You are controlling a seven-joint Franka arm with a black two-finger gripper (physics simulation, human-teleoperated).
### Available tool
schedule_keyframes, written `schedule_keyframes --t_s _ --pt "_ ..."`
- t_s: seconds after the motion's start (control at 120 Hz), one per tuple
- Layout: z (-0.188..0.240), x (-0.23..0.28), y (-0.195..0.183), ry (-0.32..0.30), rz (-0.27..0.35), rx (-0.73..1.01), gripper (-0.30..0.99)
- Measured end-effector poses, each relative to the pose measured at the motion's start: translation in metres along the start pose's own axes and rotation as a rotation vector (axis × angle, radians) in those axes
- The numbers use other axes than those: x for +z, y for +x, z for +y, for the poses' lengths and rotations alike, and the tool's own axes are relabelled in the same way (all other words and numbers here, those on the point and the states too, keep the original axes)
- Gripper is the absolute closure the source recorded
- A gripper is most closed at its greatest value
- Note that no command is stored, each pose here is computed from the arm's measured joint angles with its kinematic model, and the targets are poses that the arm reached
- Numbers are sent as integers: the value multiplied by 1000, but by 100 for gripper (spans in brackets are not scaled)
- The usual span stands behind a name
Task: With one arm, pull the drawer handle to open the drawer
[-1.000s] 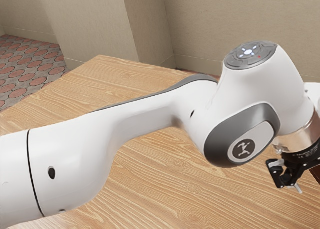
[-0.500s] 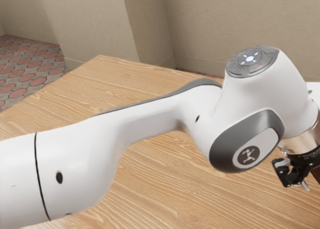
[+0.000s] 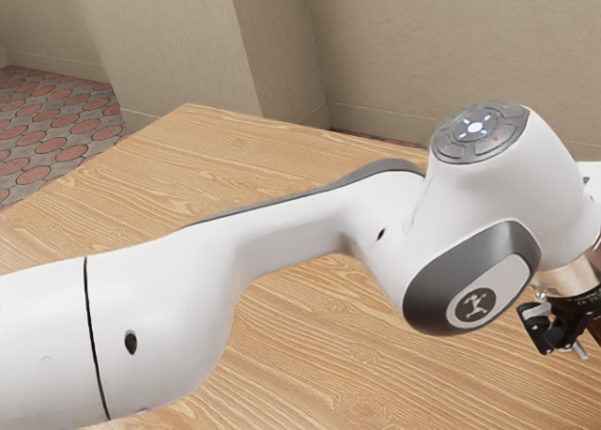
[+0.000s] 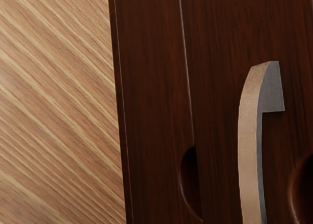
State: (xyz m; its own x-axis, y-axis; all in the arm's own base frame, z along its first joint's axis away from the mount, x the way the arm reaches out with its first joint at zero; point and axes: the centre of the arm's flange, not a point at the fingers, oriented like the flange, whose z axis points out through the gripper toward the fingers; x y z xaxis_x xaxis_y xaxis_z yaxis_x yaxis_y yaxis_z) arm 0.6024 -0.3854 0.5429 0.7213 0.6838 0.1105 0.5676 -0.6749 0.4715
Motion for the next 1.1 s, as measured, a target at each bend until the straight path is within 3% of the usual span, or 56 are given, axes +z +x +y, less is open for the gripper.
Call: schedule_keyframes --t_s 0.3,0.667,1.1 --pt "-1 7 0 -3 3 -6 0" --pt "-3 5 6 -2 12 -16 24" --pt "-25 -11 14 34 8 -39 29"
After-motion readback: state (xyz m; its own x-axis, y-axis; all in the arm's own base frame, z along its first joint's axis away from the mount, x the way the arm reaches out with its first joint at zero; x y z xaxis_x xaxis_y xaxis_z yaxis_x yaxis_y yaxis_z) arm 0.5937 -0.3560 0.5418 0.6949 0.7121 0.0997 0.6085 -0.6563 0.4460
